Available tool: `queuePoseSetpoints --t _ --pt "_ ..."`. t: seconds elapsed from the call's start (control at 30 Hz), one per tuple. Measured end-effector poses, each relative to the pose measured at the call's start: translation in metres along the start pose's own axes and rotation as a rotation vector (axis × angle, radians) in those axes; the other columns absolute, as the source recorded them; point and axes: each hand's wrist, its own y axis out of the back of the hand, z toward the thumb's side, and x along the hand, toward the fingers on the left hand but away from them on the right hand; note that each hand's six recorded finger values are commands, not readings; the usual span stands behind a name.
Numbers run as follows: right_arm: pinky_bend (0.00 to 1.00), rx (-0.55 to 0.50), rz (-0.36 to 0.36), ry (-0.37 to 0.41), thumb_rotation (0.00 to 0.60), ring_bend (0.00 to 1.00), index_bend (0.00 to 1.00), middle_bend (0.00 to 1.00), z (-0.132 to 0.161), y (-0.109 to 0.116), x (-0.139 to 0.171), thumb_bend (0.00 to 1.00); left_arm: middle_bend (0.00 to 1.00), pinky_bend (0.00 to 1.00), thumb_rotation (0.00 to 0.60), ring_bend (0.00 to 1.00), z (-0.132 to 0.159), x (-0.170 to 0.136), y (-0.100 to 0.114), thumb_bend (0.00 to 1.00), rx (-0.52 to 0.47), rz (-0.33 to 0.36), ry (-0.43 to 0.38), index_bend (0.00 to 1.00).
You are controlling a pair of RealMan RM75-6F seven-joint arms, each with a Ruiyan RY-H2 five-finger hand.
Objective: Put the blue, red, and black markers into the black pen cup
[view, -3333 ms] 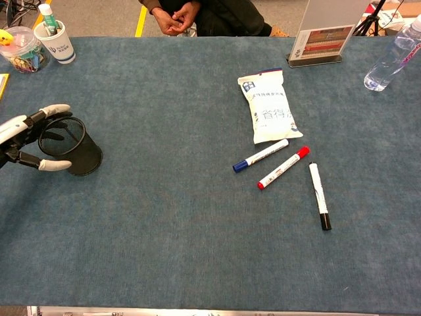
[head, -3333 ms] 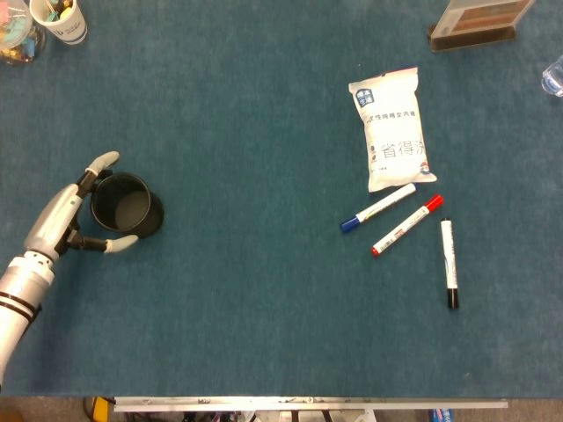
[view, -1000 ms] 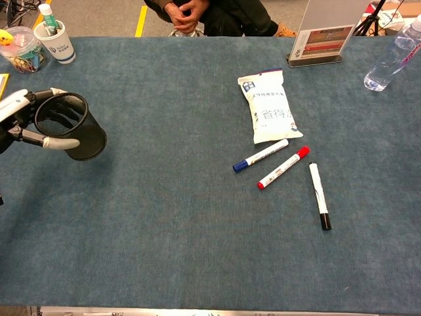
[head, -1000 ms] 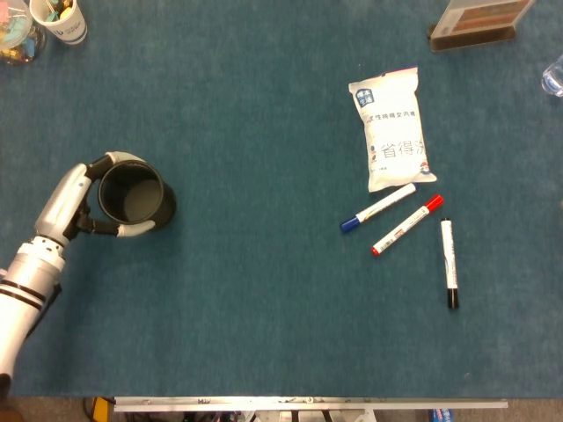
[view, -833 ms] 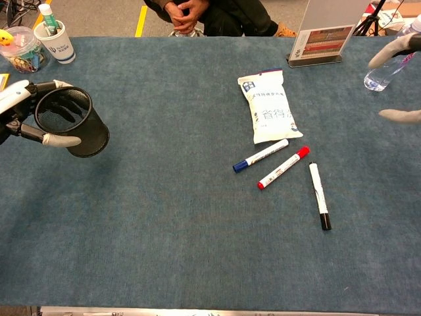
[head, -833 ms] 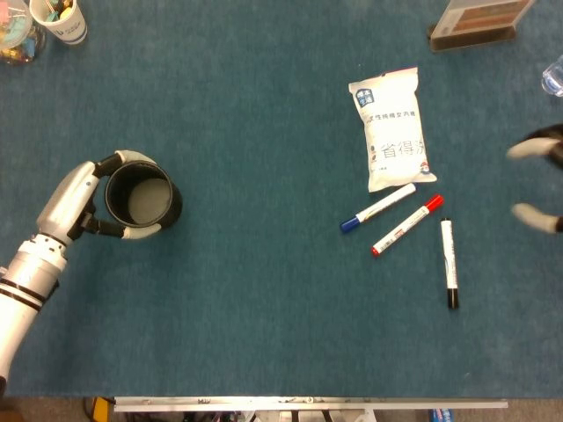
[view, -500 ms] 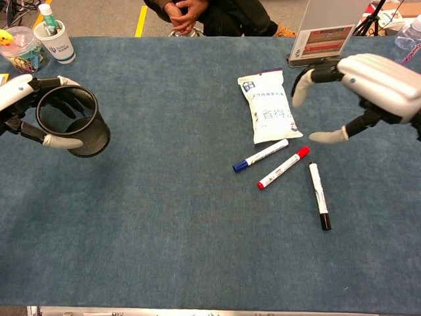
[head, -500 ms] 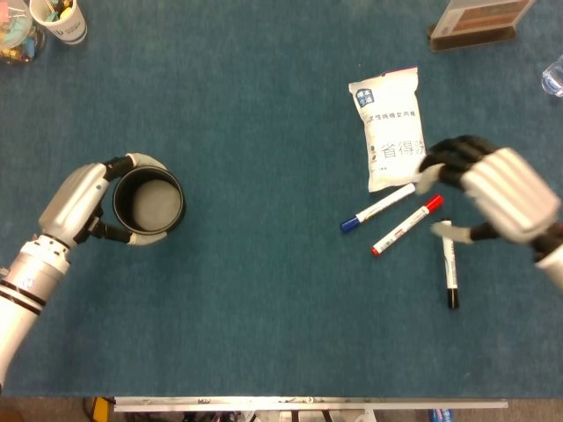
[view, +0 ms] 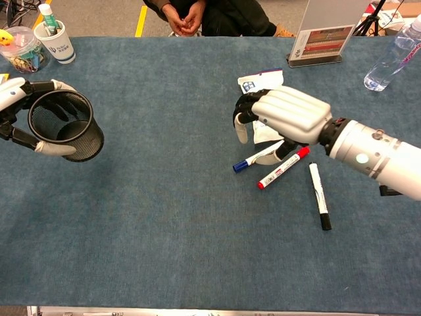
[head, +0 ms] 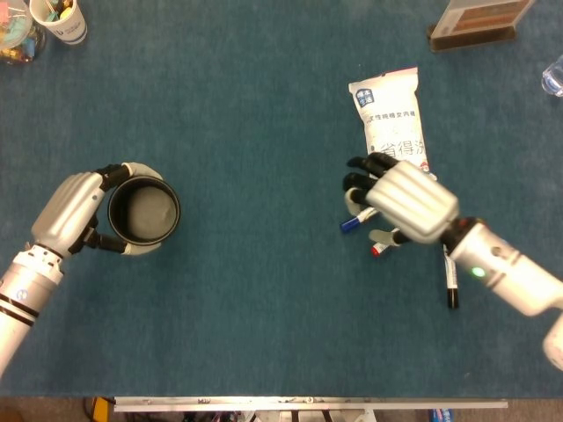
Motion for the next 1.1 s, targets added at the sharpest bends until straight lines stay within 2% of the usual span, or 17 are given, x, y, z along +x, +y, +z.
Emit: queuePoseSetpoints --t 0.1,0.33,0.43,0.8,1.1 --pt "0.24 0.052 0.021 0.004 0.600 0.16 0.53 0.37 0.001 -0.010 -0.008 0.12 0.44 0.35 0.600 0.37 0.001 -0.001 -0.001 0.06 0.007 -0.004 -0.006 0.35" --pt "0.09 0.135 0.074 -0.008 0.600 0.05 0.53 0.28 0.003 -0.032 -0.020 0.12 0.42 0.35 0.600 0.36 0.004 -0.002 -0.003 0.06 -0.008 -0.018 -0.018 0.35" --pt "0.06 0.158 0.080 -0.016 0.600 0.03 0.53 0.25 0.004 -0.038 -0.023 0.12 0.42 0.35 0.600 0.36 0.003 -0.002 -0.005 0.06 -0.008 -0.025 -0.019 0.35" --pt "0.06 0.172 0.099 -0.039 0.600 0.02 0.53 0.23 0.003 -0.055 -0.035 0.22 0.39 0.35 0.600 0.35 0.001 -0.001 -0.008 0.06 -0.011 -0.036 -0.022 0.34" --pt "0.06 0.175 0.127 -0.034 0.600 0.02 0.54 0.23 0.005 -0.061 -0.036 0.22 0.37 0.34 0.600 0.35 0.000 -0.002 -0.009 0.06 -0.010 -0.040 -0.021 0.33"
